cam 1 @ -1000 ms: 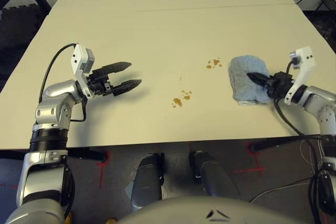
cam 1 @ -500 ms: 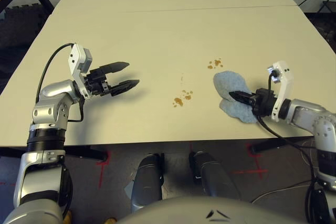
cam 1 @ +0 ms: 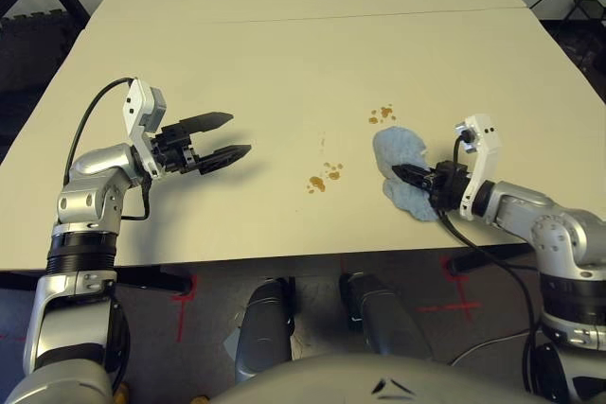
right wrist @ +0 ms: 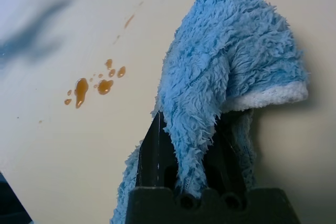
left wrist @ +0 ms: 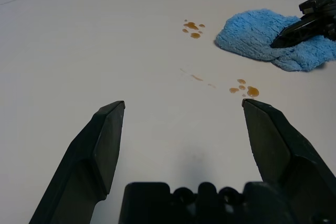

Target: Wipe the water off the table with a rag.

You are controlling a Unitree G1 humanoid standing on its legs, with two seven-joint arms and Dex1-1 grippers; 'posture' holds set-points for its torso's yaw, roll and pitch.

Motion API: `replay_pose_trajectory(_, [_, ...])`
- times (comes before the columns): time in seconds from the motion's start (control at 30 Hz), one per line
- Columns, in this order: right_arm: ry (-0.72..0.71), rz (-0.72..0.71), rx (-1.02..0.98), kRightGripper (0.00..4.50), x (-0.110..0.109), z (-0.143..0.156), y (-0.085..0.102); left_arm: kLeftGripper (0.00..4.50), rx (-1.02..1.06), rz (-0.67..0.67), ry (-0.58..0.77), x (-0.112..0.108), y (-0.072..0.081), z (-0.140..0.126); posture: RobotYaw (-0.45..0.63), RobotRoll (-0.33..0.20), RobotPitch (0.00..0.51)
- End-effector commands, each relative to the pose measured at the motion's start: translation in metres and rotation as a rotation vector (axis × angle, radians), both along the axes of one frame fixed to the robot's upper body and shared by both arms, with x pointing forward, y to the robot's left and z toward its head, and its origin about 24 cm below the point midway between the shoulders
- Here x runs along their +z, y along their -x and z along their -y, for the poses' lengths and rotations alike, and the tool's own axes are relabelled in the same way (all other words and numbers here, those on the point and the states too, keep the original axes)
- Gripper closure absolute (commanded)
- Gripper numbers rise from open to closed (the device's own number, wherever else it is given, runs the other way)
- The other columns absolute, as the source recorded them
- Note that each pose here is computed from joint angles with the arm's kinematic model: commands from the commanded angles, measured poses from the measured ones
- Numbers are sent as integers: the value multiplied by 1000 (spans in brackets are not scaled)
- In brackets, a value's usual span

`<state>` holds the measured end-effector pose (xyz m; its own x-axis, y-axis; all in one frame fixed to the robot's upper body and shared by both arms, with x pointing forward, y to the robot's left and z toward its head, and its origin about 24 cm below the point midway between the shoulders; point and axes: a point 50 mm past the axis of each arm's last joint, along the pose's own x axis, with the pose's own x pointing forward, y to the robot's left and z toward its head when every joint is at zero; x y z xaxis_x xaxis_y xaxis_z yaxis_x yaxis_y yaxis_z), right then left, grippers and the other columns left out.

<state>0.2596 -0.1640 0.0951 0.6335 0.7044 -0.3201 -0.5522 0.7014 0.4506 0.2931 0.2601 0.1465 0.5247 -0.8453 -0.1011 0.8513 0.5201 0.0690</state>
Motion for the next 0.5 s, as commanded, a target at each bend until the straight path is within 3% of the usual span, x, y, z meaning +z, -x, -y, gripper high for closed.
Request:
replay_pose_trajectory(0.03, [6,-128,108,4359,-23,-27,9,0,0,-20,-19,-2,1,-2,-129,0,208])
replay_pose_trajectory(0.5, [-24,-127,264,4359,-24,-82,2,0,-40,-58,-31,-6,15,-6,-113,0,229])
